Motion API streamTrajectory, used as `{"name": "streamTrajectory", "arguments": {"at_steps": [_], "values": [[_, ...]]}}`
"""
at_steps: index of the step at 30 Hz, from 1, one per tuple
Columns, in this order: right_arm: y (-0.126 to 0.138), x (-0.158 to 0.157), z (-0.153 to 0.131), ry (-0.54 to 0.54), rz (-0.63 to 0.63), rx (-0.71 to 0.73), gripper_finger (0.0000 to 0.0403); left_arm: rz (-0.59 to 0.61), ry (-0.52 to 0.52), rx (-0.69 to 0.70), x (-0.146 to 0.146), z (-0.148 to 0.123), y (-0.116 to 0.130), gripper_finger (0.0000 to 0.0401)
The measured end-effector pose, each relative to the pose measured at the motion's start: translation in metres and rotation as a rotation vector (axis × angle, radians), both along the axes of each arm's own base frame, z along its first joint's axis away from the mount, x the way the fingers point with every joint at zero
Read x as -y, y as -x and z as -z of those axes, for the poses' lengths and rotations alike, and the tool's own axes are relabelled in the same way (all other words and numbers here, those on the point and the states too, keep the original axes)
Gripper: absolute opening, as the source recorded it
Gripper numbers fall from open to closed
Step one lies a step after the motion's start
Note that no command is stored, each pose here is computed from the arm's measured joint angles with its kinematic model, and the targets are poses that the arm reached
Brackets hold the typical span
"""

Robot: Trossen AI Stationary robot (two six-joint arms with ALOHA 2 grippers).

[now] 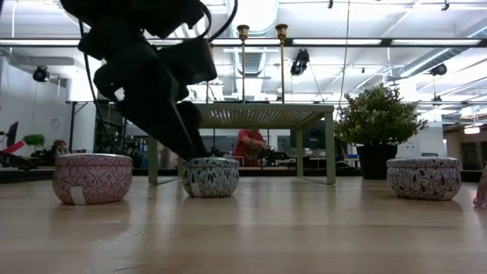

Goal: Pick & Place candle stick holders
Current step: Put the blue scented candle on the shelf

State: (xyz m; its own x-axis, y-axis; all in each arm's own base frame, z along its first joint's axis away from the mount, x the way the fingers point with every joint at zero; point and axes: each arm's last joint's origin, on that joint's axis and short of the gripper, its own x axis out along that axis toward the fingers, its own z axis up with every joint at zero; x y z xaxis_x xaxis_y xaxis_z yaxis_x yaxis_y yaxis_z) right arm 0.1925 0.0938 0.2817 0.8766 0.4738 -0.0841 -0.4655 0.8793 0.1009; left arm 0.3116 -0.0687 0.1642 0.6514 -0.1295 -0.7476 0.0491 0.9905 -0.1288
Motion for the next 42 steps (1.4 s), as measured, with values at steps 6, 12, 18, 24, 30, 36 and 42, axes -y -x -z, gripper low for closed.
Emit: {"name": "streamTrajectory", "arguments": {"at_steps": [6,12,18,24,30,36,42], "values": [[0.0,0.0,0.0,-0.002,0.0,0.004,0.0228,-0.001,0.002,0.023,0.002,0.01,-0.009,0.0373],[0.0,0.0,0.001,-0.001,0.0,0.001,0.0228,-0.003,-0.004,0.007,0.003,0.016,-0.013,0.0338],[0.0,0.0,0.001,0.0,0.0,0.0,0.0228,-0.006,-0.002,0.036,0.003,0.014,-0.015,0.0296],[0.0,0.0,0.001,0.0,0.0,0.0,0.0228,-0.01,-0.013,0.069,0.003,0.012,-0.017,0.0291],[0.0,0.0,0.001,-0.004,0.0,-0.002,0.0228,0.015,0.014,0.17,0.004,-0.004,-0.023,0.0292],[0.0,0.0,0.002,-0.002,0.0,-0.001,0.0228,0.004,0.045,0.263,0.007,-0.035,-0.037,0.0292],[0.001,0.0,-0.002,0.012,-0.003,0.038,0.0228,-0.057,0.038,0.316,0.001,-0.072,-0.054,0.0292]]}}
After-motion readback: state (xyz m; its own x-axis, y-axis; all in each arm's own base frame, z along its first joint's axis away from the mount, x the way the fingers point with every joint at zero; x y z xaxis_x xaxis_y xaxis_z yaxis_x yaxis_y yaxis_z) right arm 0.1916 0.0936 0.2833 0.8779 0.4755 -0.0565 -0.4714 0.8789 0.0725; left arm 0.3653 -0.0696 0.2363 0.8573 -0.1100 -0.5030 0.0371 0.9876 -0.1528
